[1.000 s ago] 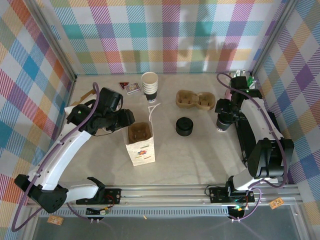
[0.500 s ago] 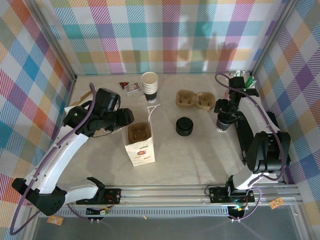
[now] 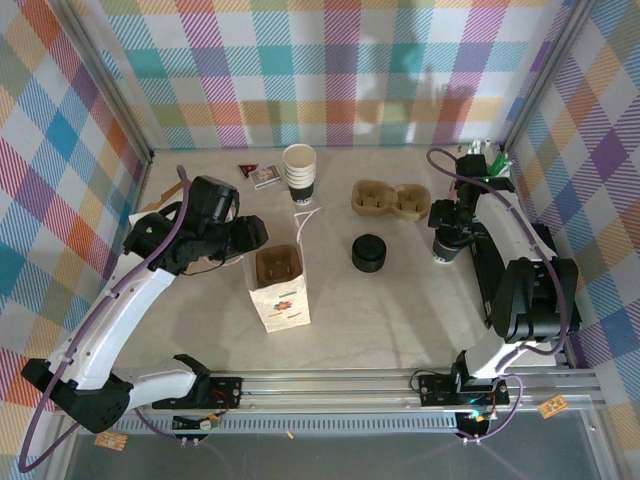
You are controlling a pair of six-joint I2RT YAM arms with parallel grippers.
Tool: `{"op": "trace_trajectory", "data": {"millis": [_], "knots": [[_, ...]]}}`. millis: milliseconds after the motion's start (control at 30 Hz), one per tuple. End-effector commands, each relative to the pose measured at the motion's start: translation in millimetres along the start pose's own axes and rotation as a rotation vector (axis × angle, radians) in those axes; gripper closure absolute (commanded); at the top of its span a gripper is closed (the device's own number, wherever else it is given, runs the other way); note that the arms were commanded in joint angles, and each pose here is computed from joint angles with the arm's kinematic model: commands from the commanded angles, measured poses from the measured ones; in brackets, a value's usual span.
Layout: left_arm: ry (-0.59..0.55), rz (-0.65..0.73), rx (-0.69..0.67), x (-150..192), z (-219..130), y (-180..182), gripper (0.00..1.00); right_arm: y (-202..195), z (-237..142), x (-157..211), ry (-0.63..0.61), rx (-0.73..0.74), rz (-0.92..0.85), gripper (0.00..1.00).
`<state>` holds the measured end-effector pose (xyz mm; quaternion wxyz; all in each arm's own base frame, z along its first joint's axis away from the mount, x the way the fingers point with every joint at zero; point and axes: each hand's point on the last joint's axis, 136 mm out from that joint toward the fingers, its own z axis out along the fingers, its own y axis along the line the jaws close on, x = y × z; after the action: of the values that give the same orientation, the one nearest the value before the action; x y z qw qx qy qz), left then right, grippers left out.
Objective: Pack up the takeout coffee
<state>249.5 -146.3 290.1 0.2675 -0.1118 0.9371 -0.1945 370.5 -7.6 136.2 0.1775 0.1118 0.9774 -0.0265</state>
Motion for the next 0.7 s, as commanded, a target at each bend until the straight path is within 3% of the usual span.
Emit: {"op": "trace_trajectory", "data": {"millis": [0, 667], "knots": [[-0.025, 0.032, 0.021, -6, -9, -7, 0.47, -2, 8, 5, 0.021, 0.003, -0.013, 0.11], [-0.015, 0.032, 0.009, 2, -11, 2, 0.47, 7, 18, 23, 0.07, -0.045, -0.044, 0.21]]}}
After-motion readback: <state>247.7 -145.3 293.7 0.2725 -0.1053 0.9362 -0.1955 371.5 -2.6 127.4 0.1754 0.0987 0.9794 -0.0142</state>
